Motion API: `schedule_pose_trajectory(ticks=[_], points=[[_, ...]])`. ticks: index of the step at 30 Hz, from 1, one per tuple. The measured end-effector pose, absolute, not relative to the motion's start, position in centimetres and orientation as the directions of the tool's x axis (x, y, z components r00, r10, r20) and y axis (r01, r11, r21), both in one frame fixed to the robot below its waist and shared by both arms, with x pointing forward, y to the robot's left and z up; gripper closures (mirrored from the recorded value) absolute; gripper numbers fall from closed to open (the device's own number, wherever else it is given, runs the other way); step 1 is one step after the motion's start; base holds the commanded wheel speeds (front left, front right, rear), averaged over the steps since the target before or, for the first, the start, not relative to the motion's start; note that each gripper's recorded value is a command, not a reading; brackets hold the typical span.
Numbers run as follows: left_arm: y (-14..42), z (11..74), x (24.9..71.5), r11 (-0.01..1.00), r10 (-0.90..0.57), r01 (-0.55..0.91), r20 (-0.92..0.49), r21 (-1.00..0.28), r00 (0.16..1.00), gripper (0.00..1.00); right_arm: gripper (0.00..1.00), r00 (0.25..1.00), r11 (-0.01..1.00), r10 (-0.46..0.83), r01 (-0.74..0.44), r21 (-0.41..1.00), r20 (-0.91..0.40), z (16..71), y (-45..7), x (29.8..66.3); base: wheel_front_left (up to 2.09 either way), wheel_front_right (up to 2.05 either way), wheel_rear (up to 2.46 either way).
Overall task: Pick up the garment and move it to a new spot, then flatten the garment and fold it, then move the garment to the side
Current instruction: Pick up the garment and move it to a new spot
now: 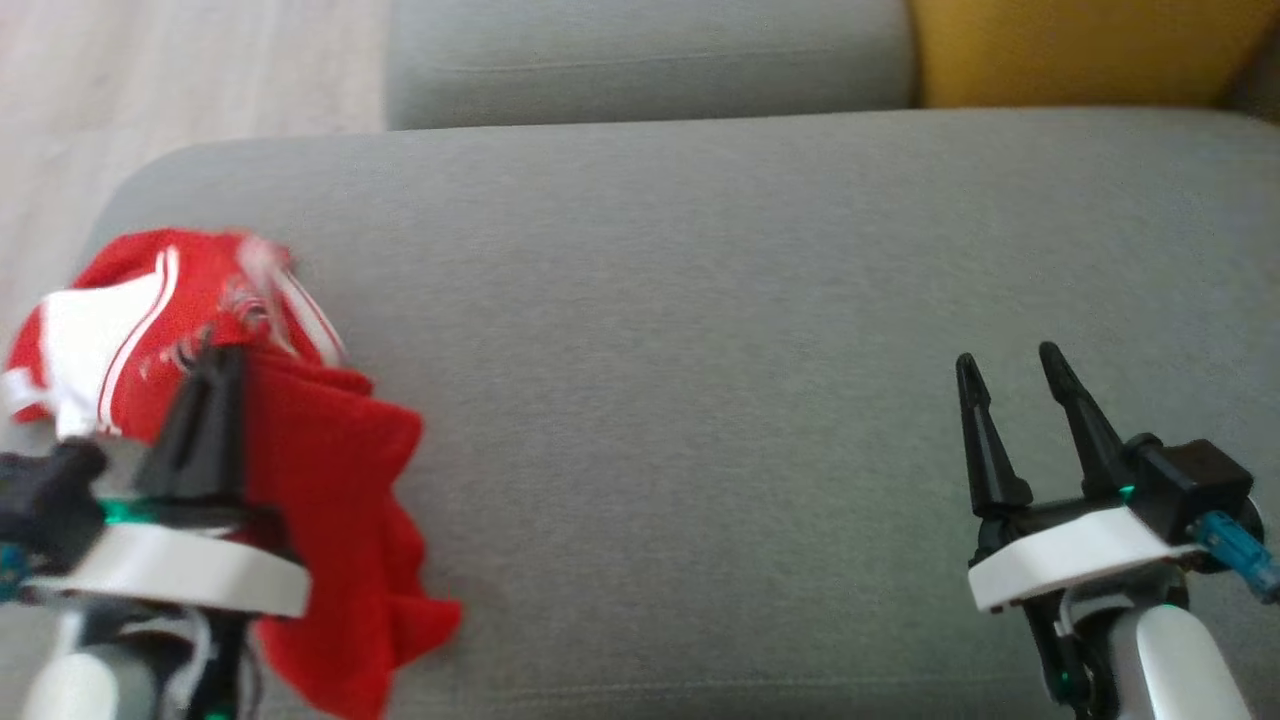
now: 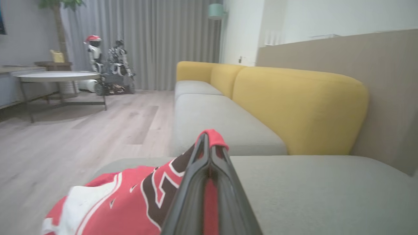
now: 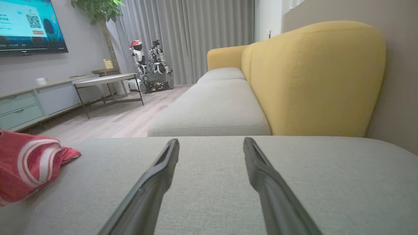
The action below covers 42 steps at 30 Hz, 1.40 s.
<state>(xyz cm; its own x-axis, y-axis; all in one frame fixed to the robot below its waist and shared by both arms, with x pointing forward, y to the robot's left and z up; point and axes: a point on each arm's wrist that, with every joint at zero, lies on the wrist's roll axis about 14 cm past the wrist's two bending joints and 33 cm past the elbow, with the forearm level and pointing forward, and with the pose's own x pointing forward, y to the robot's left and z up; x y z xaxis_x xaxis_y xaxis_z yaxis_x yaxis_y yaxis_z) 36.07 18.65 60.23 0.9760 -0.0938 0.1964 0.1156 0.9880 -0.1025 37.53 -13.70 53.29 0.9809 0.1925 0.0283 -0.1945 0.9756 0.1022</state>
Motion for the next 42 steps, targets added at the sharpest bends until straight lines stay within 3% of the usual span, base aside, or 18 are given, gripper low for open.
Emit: schedule_pose_trajectory(ticks=[6,13,21,33,34,35,36,42], points=[[10.3,59.8,39.2,0.919,-0.333,0.364,0.197,-0.151,0.922,1.0,0.0,0.995,0.989,0.096,-0.098,0.108,0.027,53.1,-16.9,37.0,0.0,0.0,0.0],[0.3,60.2,43.7,0.773,-0.573,0.614,0.24,-0.161,0.784,1.0,0.0,0.999,0.993,-0.014,0.01,0.117,0.038,52.9,-20.6,38.0,0.0,0.0,0.0],[-8.3,60.3,46.9,0.626,-0.717,0.764,0.272,-0.153,0.642,1.0,0.0,0.993,0.985,-0.117,0.115,0.13,0.005,51.1,-23.7,37.2,0.0,0.0,0.0],[-13.8,44.1,49.6,0.583,-0.81,0.764,-0.119,-0.278,0.575,1.0,0.0,0.976,0.97,-0.213,0.218,0.106,-0.049,48.5,-26.6,36.8,0.0,0.0,0.0],[-13.9,43.6,49.7,0.583,-0.81,0.762,-0.132,-0.282,0.572,0.81,0.0,0.975,0.97,-0.217,0.221,0.103,-0.053,48.4,-26.7,36.8,0.0,0.0,0.0],[-13.9,43.4,49.8,0.585,-0.809,0.759,-0.131,-0.287,0.573,0.33,0.0,0.974,0.97,-0.218,0.223,0.103,-0.056,48.3,-26.8,36.8,0.0,0.0,0.0],[-13.9,43.4,49.8,0.586,-0.808,0.758,-0.13,-0.286,0.575,0.0,0.0,0.975,0.97,-0.217,0.222,0.103,-0.057,48.2,-26.7,36.9,0.0,0.0,0.0],[-12.4,45.1,49.9,0.614,-0.783,0.746,-0.075,-0.259,0.618,0.0,0.0,0.982,0.977,-0.184,0.186,0.105,-0.031,48.9,-25.9,37.7,0.0,0.0,0.0]])
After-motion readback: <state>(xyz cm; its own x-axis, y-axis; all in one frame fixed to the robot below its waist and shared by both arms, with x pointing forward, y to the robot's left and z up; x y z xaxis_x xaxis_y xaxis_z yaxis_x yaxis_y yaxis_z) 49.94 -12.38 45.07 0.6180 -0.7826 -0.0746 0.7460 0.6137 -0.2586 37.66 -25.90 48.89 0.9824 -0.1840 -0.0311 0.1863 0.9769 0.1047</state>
